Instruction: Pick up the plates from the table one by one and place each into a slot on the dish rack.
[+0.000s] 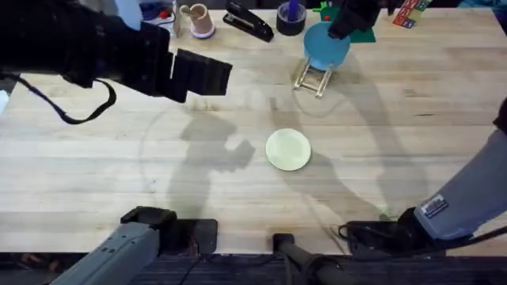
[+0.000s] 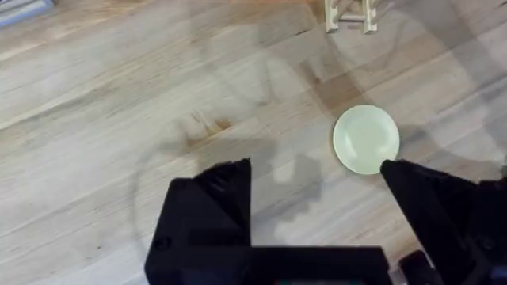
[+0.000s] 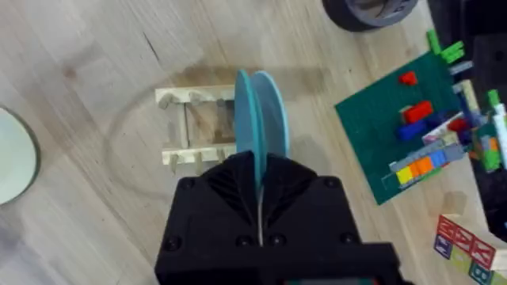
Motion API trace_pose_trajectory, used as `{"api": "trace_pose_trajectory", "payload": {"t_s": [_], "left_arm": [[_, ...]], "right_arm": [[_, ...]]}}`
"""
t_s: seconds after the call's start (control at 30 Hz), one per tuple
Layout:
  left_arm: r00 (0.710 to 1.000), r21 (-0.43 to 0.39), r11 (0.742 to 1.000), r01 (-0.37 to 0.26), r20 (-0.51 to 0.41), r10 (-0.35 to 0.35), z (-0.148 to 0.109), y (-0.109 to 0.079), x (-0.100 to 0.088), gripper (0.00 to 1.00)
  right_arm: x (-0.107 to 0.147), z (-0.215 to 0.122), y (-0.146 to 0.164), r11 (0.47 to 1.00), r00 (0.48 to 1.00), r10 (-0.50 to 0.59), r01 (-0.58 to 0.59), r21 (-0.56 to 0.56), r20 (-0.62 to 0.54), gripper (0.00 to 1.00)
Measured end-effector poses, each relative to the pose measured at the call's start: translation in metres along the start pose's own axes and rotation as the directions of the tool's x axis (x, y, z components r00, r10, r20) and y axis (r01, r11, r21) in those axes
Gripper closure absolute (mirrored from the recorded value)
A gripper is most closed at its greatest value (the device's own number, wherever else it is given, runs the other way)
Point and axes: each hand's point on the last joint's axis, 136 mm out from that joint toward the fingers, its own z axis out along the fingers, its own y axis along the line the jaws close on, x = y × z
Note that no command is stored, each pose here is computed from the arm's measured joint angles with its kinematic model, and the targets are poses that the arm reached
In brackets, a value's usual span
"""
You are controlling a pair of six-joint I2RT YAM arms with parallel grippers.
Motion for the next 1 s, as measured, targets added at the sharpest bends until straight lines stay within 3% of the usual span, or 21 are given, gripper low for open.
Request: {"api": "trace_pose_trajectory", "payload": {"t_s": [0.57,1.0], "left_arm": [[1.000,0.000,1.000,0.000,0.000,0.000,0.000,0.000,0.000,0.006],[1.000,0.000,1.000,0.000,0.000,0.000,0.000,0.000,0.000,0.006]], "right_arm": [[0.009,0.027,0.005,0.998,0.999,0.014,-0.017,-0.057,-0.043,0.973],[0.009,0.027,0.005,0.998,0.999,0.015,-0.018,-0.058,-0.044,0.958]]}}
